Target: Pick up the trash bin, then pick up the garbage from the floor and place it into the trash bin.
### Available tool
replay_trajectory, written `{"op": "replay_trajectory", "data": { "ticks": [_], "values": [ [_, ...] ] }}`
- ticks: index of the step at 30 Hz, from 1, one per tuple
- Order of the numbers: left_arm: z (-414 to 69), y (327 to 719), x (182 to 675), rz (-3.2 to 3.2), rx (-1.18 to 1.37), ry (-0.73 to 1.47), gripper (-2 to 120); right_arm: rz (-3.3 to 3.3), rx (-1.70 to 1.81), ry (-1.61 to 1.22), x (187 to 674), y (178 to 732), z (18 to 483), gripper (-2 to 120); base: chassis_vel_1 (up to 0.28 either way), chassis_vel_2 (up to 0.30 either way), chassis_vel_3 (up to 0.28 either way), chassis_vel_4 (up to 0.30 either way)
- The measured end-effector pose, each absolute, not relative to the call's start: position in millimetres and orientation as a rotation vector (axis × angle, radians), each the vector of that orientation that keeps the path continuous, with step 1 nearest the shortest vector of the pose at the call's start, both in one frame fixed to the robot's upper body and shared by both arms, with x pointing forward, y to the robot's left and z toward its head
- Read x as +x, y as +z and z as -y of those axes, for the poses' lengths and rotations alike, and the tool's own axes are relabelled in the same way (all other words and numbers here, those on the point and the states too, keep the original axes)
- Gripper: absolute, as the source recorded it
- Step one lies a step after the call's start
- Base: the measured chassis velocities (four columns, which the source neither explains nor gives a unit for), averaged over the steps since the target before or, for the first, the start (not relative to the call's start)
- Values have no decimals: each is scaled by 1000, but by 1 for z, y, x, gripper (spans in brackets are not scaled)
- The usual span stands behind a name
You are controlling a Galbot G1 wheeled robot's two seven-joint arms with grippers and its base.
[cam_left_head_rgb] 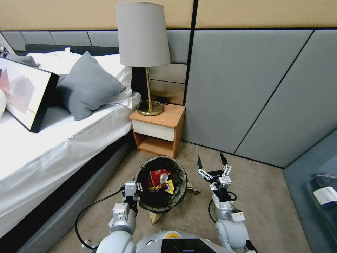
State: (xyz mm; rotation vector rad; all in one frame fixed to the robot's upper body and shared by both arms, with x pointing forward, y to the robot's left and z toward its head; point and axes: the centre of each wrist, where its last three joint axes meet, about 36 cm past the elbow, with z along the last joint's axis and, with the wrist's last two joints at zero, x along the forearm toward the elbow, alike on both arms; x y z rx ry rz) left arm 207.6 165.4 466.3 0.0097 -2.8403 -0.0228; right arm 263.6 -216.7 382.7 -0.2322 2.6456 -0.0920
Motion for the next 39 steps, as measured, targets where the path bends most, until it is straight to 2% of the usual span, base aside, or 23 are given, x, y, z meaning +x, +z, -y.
{"op": "replay_trajectory", "data": {
  "ticks": [8,18,31,39],
  "values": [
    [-168,467,208,2848,22,-32,0,-2707,-304,-182,282,376,240,100,0,0,0,0],
    [-173,469,209,2856,47,-48,0,-2875,-469,-369,314,341,281,100,0,0,0,0],
    [-176,471,207,2856,63,-54,0,-3077,-819,-688,340,247,314,100,0,0,0,0],
    [-175,470,207,2855,64,-60,0,-3070,-1124,-641,348,202,326,100,0,0,0,0]
  ]
}}
